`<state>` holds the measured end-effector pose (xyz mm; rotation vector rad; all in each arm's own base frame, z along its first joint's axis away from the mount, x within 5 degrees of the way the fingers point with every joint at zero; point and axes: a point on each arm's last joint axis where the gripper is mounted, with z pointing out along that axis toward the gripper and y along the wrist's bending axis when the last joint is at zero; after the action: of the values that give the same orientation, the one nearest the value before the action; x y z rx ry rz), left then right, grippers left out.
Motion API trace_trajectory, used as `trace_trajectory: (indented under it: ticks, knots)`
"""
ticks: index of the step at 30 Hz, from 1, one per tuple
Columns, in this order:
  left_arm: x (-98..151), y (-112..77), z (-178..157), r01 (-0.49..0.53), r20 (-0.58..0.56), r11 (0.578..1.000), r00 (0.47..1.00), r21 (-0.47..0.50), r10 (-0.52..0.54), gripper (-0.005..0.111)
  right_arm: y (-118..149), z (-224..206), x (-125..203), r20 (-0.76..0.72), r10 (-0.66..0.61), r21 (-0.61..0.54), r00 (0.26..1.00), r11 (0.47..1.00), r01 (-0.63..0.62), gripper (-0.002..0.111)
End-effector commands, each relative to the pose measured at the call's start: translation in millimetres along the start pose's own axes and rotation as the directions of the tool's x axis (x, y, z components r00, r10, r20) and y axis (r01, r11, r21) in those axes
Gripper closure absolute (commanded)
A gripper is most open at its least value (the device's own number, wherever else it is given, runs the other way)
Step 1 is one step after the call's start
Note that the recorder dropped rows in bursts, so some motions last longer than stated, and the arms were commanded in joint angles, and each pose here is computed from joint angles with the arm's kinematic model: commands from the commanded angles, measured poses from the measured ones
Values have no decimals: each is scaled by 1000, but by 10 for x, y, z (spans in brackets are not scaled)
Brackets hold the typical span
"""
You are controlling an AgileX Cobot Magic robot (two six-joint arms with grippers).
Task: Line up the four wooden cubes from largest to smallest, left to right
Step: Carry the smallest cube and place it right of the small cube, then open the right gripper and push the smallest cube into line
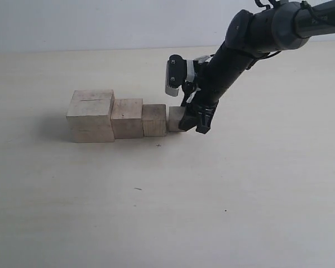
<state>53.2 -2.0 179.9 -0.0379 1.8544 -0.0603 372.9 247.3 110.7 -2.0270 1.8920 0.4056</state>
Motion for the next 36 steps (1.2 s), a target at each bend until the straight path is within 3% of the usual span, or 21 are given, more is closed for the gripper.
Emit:
trace_trajectory:
  ticks: [1, 10, 15, 18, 22, 26, 30, 36]
  knots:
    - [-15, -3, -4, 1, 18, 1000, 1000, 6, -1, 107, 6, 59, 10, 8, 0, -15, 1000, 1000, 0, 108]
    - [-15, -3, -4, 1, 18, 1000, 1000, 6, -1, 107, 9, 59, 6, 13, 7, -18, 1000, 1000, -6, 105]
    - [-15, -3, -4, 1, 18, 1000, 1000, 6, -1, 107, 9, 59, 6, 13, 13, -18, 1000, 1000, -13, 84]
    - [-15, -3, -4, 1, 18, 1000, 1000, 6, -1, 107, 11, 18, -14, 17, 13, -17, 1000, 1000, -13, 55]
    - [-15, -3, -4, 1, 18, 1000, 1000, 6, -1, 107, -2, -159, -98, 36, 56, 19, 998, 998, -57, 39]
    - [-15, -3, -4, 1, 18, 1000, 1000, 6, -1, 107, -25, -375, -68, -69, 124, 94, 990, 989, -117, 38]
    - [-15, -3, -4, 1, 18, 1000, 1000, 6, -1, 107, -89, -537, 31, -154, 373, 255, 915, 909, -328, 38]
    - [-15, -3, -4, 1, 18, 1000, 1000, 6, -1, 107, -173, -305, 86, -102, 405, 289, 909, 886, -362, 38]
